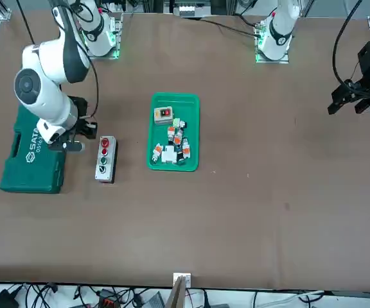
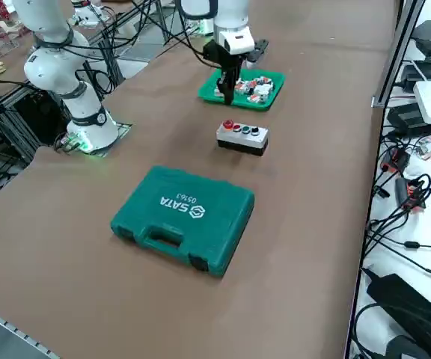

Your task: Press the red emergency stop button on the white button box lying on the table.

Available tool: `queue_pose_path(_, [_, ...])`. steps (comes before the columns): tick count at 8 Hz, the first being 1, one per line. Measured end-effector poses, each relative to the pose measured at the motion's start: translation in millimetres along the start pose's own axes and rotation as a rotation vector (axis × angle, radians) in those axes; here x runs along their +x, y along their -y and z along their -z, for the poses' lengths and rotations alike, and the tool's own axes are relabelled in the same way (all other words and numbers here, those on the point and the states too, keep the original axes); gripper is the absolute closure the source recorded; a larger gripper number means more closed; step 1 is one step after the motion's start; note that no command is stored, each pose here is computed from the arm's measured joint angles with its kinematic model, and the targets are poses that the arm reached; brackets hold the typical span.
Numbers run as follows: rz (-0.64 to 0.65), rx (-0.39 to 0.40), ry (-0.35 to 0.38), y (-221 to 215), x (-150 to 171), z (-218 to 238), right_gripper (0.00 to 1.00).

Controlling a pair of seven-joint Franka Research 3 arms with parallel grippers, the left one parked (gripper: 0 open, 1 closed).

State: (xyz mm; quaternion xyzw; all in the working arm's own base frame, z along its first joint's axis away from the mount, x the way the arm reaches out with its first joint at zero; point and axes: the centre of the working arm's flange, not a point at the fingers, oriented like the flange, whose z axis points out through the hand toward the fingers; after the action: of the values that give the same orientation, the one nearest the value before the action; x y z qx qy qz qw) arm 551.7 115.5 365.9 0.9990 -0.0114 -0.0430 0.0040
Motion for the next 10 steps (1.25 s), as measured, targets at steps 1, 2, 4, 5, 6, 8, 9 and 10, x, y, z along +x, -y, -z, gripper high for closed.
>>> queue_pose_path(1, [0.0,0.002,-0.009,-1,-2,-13,0.99])
queue_pose_path(2, [0.0,0.002,-0.009,-1,-6,-22,0.99])
queue_pose_path(4, [0.002,-0.001,0.003,-1,-10,-36,0.99])
queue_pose_path(5, [0.006,-0.003,0.011,0,-12,-43,0.99])
queue_pose_path(6, [0.008,-0.003,0.011,2,-13,-49,0.99])
queue_pose_path(8, [0.014,-0.004,0.012,5,-14,-56,0.99])
queue_pose_path(9, [0.018,-0.004,0.013,7,-14,-58,0.99])
queue_pose_path(10, [0.022,-0.004,0.011,9,-14,-61,0.99])
